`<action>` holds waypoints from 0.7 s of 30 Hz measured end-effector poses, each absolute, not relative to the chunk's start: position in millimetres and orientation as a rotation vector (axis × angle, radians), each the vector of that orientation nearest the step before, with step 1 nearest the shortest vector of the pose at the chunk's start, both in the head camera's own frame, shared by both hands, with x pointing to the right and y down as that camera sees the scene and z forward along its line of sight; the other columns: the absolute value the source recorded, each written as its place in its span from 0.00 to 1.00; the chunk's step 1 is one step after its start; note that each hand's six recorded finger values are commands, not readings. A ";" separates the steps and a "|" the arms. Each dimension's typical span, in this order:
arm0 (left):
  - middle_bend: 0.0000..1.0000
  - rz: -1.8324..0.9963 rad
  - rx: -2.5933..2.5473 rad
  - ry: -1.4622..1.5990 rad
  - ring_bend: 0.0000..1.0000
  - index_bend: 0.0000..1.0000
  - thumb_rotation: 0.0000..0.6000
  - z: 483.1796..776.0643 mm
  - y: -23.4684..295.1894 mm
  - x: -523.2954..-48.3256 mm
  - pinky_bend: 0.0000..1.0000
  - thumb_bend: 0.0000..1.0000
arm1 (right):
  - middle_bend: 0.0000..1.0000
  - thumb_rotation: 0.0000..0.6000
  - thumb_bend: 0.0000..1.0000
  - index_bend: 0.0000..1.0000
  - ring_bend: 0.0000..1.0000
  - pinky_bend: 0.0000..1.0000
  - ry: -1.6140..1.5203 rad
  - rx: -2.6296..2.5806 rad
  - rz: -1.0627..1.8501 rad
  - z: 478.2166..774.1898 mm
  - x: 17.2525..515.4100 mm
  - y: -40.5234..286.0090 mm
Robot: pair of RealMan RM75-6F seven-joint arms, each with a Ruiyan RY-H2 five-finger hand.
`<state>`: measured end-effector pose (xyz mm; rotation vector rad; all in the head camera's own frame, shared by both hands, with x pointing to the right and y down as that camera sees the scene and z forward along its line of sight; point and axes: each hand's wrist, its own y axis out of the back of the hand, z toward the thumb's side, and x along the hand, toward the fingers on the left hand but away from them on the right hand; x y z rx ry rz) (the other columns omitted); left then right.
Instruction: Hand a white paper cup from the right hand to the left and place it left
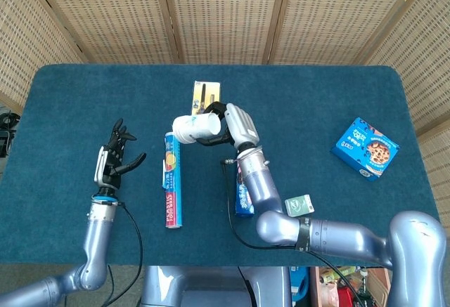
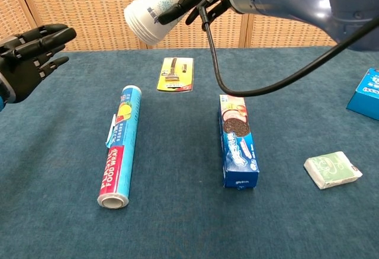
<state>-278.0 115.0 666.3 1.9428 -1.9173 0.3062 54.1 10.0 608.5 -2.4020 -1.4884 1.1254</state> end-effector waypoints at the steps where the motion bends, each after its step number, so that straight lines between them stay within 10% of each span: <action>1: 0.00 0.302 1.946 -1.919 0.00 0.50 1.00 666.3 112.9 -275.2 0.00 0.10 | 0.63 1.00 0.29 0.75 0.48 0.70 -1.488 -2.401 1.128 608.9 54.7 10.3; 21: 0.00 0.334 2.016 -1.859 0.00 0.51 1.00 682.8 100.8 -223.1 0.00 0.27 | 0.63 1.00 0.29 0.75 0.48 0.70 -1.486 -2.395 1.141 610.8 66.1 12.4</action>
